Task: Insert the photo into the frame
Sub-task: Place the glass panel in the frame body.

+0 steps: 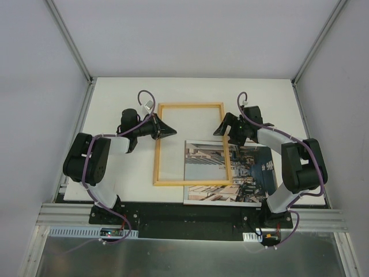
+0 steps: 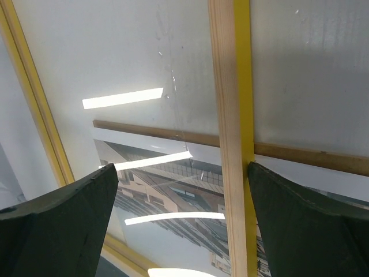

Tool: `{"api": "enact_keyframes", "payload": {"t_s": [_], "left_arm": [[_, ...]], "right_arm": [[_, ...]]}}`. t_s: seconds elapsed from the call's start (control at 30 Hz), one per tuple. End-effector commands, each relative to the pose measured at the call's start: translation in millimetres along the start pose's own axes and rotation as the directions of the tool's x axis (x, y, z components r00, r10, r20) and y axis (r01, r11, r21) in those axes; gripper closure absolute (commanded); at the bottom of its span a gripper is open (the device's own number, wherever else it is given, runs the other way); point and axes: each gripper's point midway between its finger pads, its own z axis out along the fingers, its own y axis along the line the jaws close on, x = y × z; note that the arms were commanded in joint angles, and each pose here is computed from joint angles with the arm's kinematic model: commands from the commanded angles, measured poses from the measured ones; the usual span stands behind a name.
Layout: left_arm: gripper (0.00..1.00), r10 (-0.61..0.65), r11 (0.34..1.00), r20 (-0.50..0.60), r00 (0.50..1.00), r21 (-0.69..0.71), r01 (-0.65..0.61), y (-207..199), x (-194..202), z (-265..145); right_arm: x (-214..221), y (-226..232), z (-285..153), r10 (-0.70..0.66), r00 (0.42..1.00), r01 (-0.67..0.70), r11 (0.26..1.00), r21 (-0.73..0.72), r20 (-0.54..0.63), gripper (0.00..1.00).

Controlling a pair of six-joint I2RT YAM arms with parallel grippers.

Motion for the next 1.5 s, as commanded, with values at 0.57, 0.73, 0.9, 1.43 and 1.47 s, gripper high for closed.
{"api": "enact_keyframes", "payload": {"t_s": [0.57, 0.73, 0.9, 1.43, 1.47], "left_arm": [[1.00, 0.026, 0.997, 0.037, 0.999, 0.076, -0.029, -8.6, -11.1, -5.4], [1.00, 0.023, 0.996, 0.053, 0.998, 0.084, -0.027, -10.7, -14.9, -9.2], [1.00, 0.019, 0.996, 0.060, 0.998, 0.090, -0.025, -12.2, -16.6, -10.0], [1.00, -0.003, 0.995, 0.090, 0.996, 0.101, -0.006, -11.7, -22.5, -13.7], [1.00, -0.004, 0.994, 0.089, 0.996, 0.108, -0.006, -12.9, -23.0, -13.4]], "right_arm": [[-7.2, 25.4, -7.2, -0.012, 1.000, 0.013, 0.995, -0.096, 0.017, 0.04], [-7.3, 24.8, -7.6, -0.012, 1.000, 0.014, 0.996, -0.091, 0.017, 0.04], [-7.7, 23.7, -7.3, -0.012, 1.000, 0.013, 0.996, -0.088, 0.018, 0.04], [-7.8, 22.8, -7.4, -0.015, 1.000, 0.017, 0.996, -0.083, 0.019, 0.04], [-8.4, 23.3, -7.5, -0.014, 1.000, 0.016, 0.996, -0.084, 0.020, 0.04]]}}
